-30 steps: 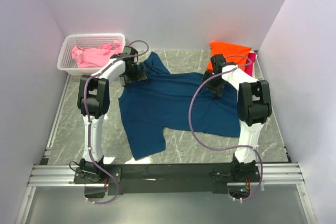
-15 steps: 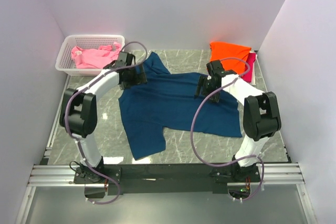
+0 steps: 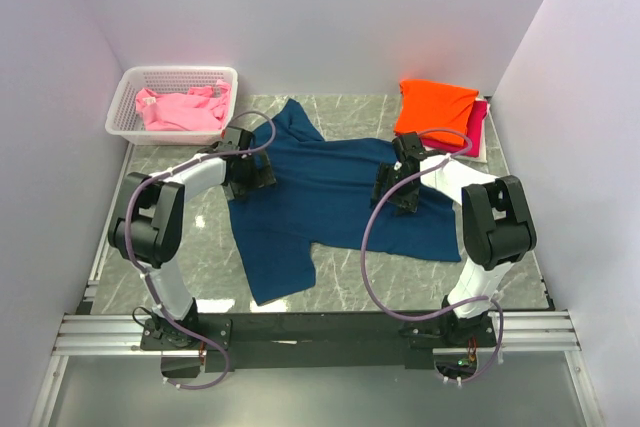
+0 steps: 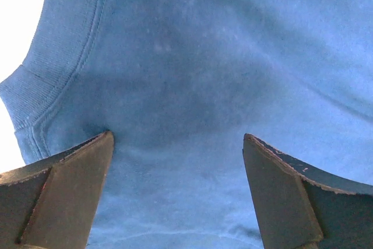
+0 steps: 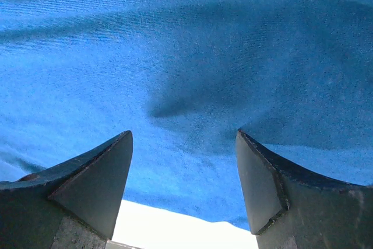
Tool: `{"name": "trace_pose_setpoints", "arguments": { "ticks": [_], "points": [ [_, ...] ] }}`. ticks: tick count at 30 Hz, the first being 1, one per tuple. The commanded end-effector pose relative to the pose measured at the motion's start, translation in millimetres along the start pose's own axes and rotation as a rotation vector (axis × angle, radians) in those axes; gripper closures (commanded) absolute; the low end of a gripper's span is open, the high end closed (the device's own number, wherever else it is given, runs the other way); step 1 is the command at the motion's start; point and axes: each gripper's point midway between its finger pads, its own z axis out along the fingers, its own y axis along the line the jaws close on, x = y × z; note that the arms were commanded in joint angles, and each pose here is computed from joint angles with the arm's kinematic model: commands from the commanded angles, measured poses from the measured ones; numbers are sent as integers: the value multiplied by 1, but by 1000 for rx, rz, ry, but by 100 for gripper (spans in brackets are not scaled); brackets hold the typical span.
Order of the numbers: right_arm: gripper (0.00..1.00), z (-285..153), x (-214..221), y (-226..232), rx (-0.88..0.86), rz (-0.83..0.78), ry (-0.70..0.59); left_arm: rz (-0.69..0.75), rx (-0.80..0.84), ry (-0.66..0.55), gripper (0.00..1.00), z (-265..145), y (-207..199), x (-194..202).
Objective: Fold and stack the t-shirts
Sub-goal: Fold the tshirt
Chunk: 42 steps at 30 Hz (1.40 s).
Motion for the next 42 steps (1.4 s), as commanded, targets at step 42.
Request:
{"name": "trace_pose_setpoints", "arguments": {
  "ticks": [42],
  "points": [
    [22, -42, -36, 24, -36, -33, -108, 61, -35, -272, 1, -83, -3, -21]
  ]
}}
